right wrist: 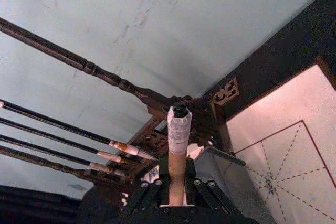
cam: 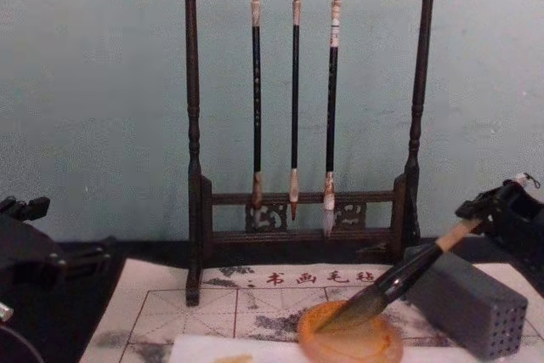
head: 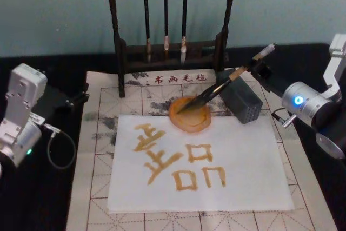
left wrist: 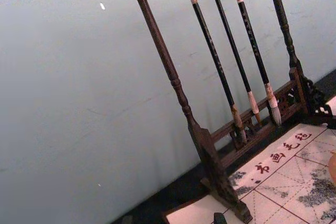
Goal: Pick up the brush from the inkstone, write on the paper, then place the brush back to its original position.
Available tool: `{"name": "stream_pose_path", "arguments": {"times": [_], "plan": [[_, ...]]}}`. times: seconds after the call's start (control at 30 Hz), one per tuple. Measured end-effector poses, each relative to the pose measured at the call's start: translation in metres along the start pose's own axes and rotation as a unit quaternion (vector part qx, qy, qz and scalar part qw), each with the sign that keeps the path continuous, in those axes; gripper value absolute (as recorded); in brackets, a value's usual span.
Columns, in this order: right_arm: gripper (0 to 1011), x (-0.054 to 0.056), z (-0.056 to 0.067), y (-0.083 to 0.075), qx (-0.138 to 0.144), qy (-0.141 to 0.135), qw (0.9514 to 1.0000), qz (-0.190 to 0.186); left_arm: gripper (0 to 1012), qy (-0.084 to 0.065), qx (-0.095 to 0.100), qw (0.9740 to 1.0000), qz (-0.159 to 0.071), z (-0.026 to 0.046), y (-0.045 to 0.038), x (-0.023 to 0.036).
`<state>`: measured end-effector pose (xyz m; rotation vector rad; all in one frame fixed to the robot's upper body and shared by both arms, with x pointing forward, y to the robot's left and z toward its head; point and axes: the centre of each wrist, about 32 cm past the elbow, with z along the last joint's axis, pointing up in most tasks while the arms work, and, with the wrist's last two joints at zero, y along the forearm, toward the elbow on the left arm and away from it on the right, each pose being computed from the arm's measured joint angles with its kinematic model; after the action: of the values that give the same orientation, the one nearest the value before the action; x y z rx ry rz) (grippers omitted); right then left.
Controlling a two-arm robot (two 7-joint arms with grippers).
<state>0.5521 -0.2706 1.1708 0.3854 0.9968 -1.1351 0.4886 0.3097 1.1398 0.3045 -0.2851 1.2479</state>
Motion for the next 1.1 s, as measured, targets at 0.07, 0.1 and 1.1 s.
{"name": "stream_pose_path", "arguments": {"times": [0.07,0.1,1.1], "plan": [[179,0.0004,-0.0003,0.0005,-0.001,0.001,1.0000,-0.001,1001,0.000,0.000,1.0000,0.000,0.0000,0.0000,0.0000],[179,0.0005,-0.0003,0.0008,-0.001,0.002,1.0000,-0.001,1001,0.000,0.000,1.0000,0.000,0.0000,0.0000,0.0000],[249,0.0017,-0.0009,0.0033,-0.004,0.006,0.9999,-0.007,1001,0.000,0.000,1.0000,0.000,0.0000,0.0000,0.0000]]}}
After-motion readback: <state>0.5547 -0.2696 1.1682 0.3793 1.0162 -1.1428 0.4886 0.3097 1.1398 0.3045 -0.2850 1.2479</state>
